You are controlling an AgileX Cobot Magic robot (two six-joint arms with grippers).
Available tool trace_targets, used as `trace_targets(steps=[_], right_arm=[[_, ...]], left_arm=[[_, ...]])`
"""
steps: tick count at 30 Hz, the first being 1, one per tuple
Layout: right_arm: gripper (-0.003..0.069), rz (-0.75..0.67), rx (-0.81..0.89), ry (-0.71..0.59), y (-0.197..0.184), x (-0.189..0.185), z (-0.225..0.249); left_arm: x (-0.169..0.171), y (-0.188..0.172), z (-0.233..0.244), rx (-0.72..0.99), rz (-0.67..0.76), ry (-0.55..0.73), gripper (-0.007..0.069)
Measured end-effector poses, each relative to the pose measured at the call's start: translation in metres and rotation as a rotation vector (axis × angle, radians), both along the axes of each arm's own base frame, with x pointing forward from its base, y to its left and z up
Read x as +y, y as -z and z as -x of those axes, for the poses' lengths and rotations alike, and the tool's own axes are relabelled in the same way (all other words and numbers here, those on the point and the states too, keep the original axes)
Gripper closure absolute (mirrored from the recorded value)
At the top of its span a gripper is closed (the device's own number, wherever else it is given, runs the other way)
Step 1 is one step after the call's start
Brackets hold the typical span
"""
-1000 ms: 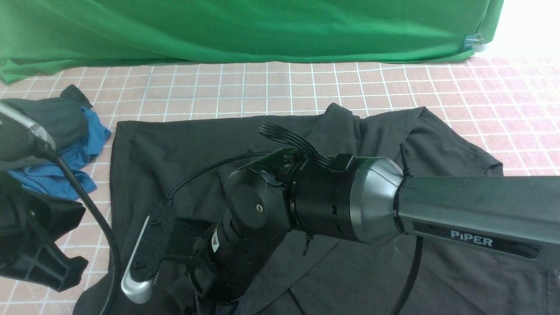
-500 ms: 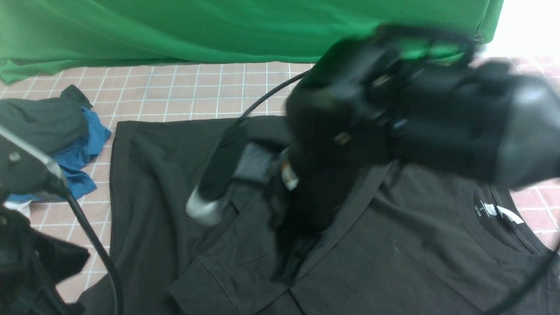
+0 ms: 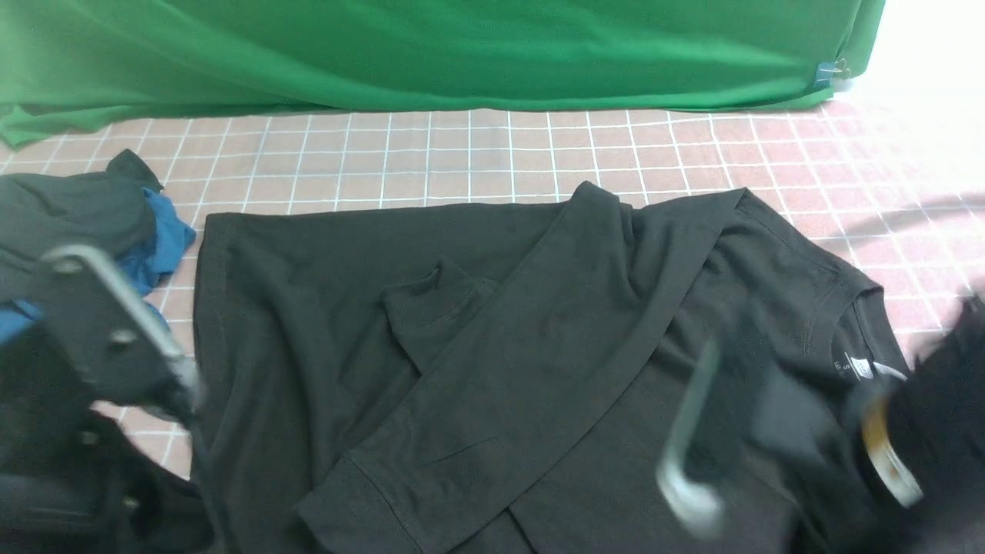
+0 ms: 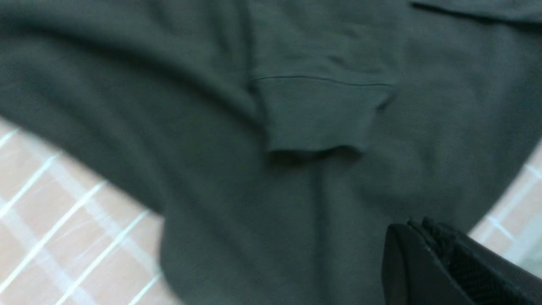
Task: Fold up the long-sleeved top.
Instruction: Use both arms simultaneously to clamp the lower edge of the clothing fabric
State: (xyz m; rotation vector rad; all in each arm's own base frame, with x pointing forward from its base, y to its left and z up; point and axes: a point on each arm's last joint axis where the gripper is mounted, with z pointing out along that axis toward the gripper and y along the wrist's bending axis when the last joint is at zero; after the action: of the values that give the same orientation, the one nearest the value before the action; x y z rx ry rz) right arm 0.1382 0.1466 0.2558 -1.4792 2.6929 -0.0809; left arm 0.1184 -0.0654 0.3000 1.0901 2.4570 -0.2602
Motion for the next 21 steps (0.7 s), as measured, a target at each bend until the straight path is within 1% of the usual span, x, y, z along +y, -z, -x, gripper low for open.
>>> trace_targets(steps=[3, 4, 5, 7, 9, 10, 11, 13, 15, 17, 21], right_arm=[[0.0256, 0.075, 0.067, -0.071, 0.031, -0.02, 0.017], [0.0244, 0.082, 0.075, -0.077, 0.035, -0.022, 0.019], [0.0215, 0.101, 0.093, -0.119, 0.045, -0.028, 0.025], [0.0185, 0.124, 0.121, -0.213, 0.067, -0.037, 0.033], [0.0177, 0.131, 0.123, -0.269, 0.08, -0.043, 0.038], [0.0176, 0.132, 0.122, -0.27, 0.081, -0.044, 0.038], [0.0173, 0.151, 0.113, -0.304, 0.089, -0.05, 0.041], [0.0172, 0.193, 0.094, -0.331, 0.095, -0.056, 0.041], [0.0172, 0.25, 0.072, -0.354, 0.099, -0.061, 0.038], [0.0172, 0.279, 0.054, -0.362, 0.101, -0.062, 0.034], [0.0171, 0.272, 0.029, -0.381, 0.107, -0.057, 0.029]], left_arm=[[-0.009, 0.011, -0.008, 0.046, 0.026, 0.063, 0.0608], [-0.01, 0.011, -0.009, 0.043, 0.032, 0.07, 0.0608], [-0.013, 0.015, -0.012, 0.044, 0.042, 0.084, 0.0608], [-0.015, 0.017, -0.015, 0.02, 0.062, 0.088, 0.0608], [-0.015, 0.019, -0.016, 0.008, 0.065, 0.091, 0.0608], [-0.015, 0.019, -0.016, 0.006, 0.065, 0.092, 0.0608], [-0.015, 0.019, -0.016, 0.008, 0.066, 0.092, 0.0608], [-0.016, 0.019, -0.015, 0.014, 0.074, 0.091, 0.0608], [-0.017, 0.019, -0.015, 0.019, 0.084, 0.09, 0.0608], [-0.017, 0.019, -0.015, 0.021, 0.091, 0.088, 0.0608], [-0.018, 0.019, -0.014, 0.021, 0.093, 0.093, 0.0608]])
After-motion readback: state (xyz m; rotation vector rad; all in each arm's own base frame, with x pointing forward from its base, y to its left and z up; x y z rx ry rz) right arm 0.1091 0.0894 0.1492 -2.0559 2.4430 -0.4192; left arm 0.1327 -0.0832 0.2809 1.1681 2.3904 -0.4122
